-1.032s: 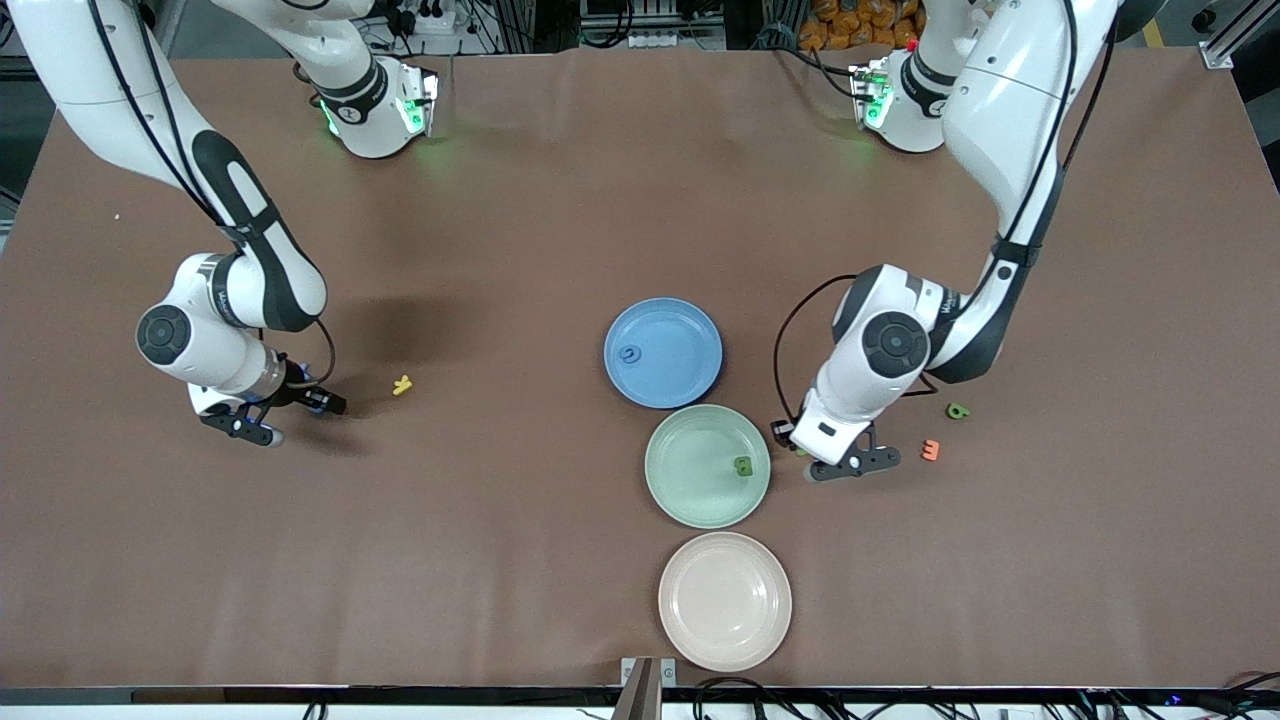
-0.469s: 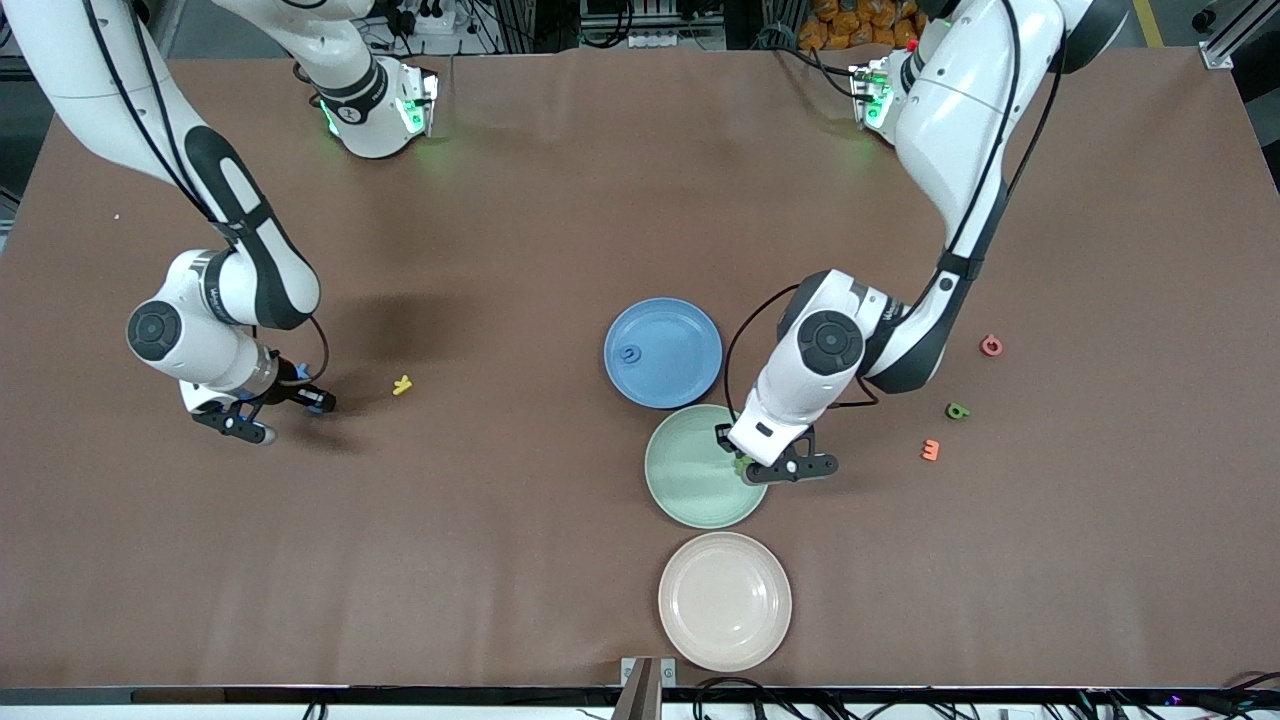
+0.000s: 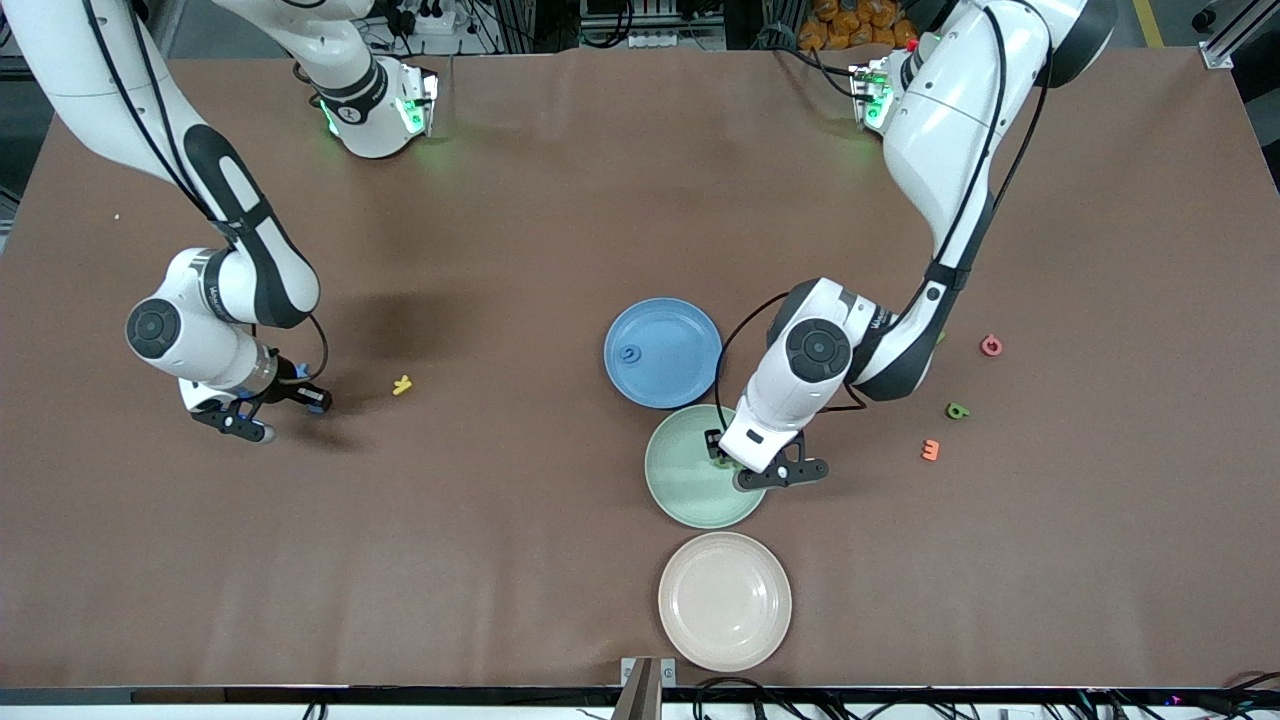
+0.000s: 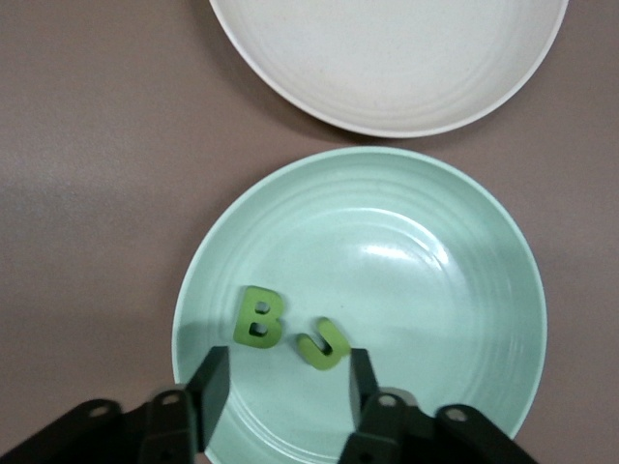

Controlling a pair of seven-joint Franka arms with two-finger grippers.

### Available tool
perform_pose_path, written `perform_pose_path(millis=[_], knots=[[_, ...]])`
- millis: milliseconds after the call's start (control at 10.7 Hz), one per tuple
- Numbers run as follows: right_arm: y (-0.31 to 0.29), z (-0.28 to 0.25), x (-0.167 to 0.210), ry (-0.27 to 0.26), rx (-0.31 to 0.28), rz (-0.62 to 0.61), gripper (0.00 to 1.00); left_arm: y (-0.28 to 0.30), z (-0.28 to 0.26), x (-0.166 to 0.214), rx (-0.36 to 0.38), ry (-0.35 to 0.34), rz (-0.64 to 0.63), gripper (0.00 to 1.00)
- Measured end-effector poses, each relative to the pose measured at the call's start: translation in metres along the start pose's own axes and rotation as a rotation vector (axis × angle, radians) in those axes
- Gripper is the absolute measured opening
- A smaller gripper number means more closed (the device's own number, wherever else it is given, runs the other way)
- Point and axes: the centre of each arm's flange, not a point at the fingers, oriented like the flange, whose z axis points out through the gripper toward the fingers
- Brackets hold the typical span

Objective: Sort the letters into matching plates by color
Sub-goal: 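Carry blue m toward the blue plate while the left gripper reaches green b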

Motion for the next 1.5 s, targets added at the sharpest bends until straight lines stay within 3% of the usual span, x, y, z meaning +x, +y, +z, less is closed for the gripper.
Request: perform_pose_path(millis=[281, 375, 844, 1220, 1501], knots=[[0.000, 0.000, 0.000, 0.005, 0.001, -0.005, 0.27, -0.006, -0.025, 0.014, 0.021, -0.006, -0.016, 0.96], [-0.002, 0.000, 0.000, 0.006, -0.003, -0.022, 0.27, -0.012, -0.042, 0.021, 0.040, -0.017, -0.027, 1.00], [-0.038, -0.028, 0.013, 0.030, -0.098, -0.238, 0.27, -0.077, -0.134, 0.049, 0.171, -0.124, -0.074, 1.00], [-0.129, -0.083, 0.015, 0.028, -0.081, -0.378, 0.27, -0.152, -0.131, 0.058, 0.239, -0.224, -0.063, 1.00], [-0.207, -0.102, -0.014, 0.063, -0.058, -0.498, 0.27, -0.201, -0.127, 0.063, 0.253, -0.214, 0.059, 1.00]])
